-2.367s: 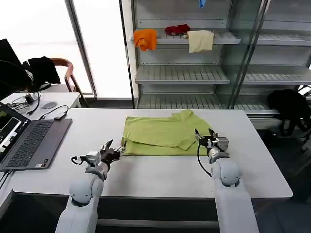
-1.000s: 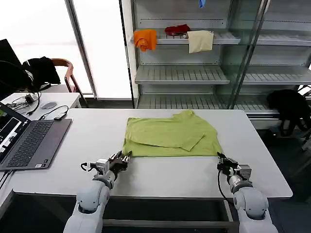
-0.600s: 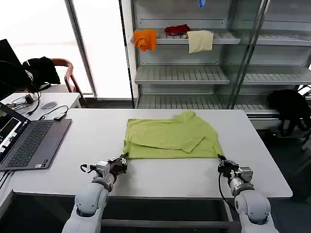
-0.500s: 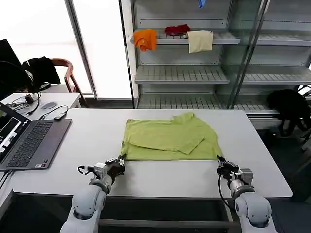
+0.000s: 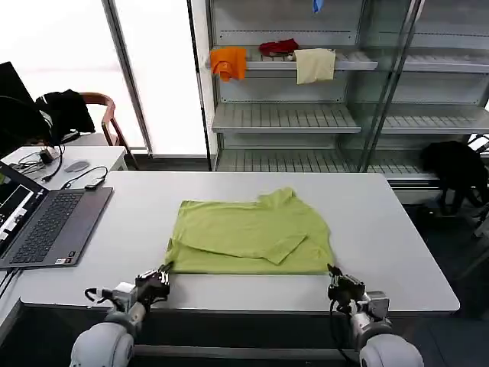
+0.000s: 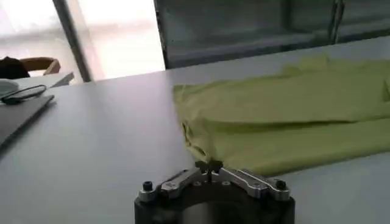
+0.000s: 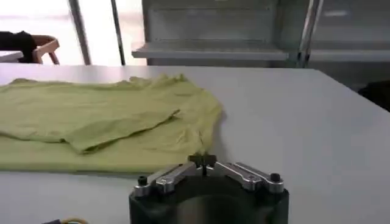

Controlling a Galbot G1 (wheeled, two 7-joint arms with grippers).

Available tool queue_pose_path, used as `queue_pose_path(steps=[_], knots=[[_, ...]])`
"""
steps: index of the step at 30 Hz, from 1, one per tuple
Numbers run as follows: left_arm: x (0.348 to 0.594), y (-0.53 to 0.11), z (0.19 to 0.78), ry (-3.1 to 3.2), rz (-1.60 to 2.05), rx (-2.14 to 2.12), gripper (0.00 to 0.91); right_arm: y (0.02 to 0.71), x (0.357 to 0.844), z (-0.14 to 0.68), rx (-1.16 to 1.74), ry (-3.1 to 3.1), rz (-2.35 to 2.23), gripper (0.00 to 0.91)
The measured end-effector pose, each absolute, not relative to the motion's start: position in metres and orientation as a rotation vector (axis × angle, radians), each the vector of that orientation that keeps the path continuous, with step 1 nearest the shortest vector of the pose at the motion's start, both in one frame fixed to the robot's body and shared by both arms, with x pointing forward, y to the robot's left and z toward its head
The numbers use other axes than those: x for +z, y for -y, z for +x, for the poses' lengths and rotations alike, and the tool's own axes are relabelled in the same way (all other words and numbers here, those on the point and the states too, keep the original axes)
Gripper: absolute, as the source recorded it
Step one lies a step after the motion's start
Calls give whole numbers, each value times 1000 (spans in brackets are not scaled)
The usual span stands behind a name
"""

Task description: Fold and organize the clothes.

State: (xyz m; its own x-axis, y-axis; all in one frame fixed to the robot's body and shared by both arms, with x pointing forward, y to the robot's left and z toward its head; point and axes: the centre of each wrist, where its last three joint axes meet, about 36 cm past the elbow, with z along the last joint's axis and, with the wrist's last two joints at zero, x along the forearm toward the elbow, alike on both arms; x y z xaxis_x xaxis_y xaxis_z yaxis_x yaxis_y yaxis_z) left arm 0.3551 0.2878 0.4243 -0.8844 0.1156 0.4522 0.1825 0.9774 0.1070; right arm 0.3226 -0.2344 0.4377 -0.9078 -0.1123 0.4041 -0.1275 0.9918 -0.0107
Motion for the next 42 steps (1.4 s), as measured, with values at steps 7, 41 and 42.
queue_pose_path(steps=[7,41,42], knots=[[428,-300,328,2641,-178,-204,0,222,433,303,75,2678,204,907],[476,-312,404,2846,-181,-49,907,203,473,448,32,2893,178,907],[476,-313,413,2849,-189,-43,907,202,472,459,27,2889,178,907]])
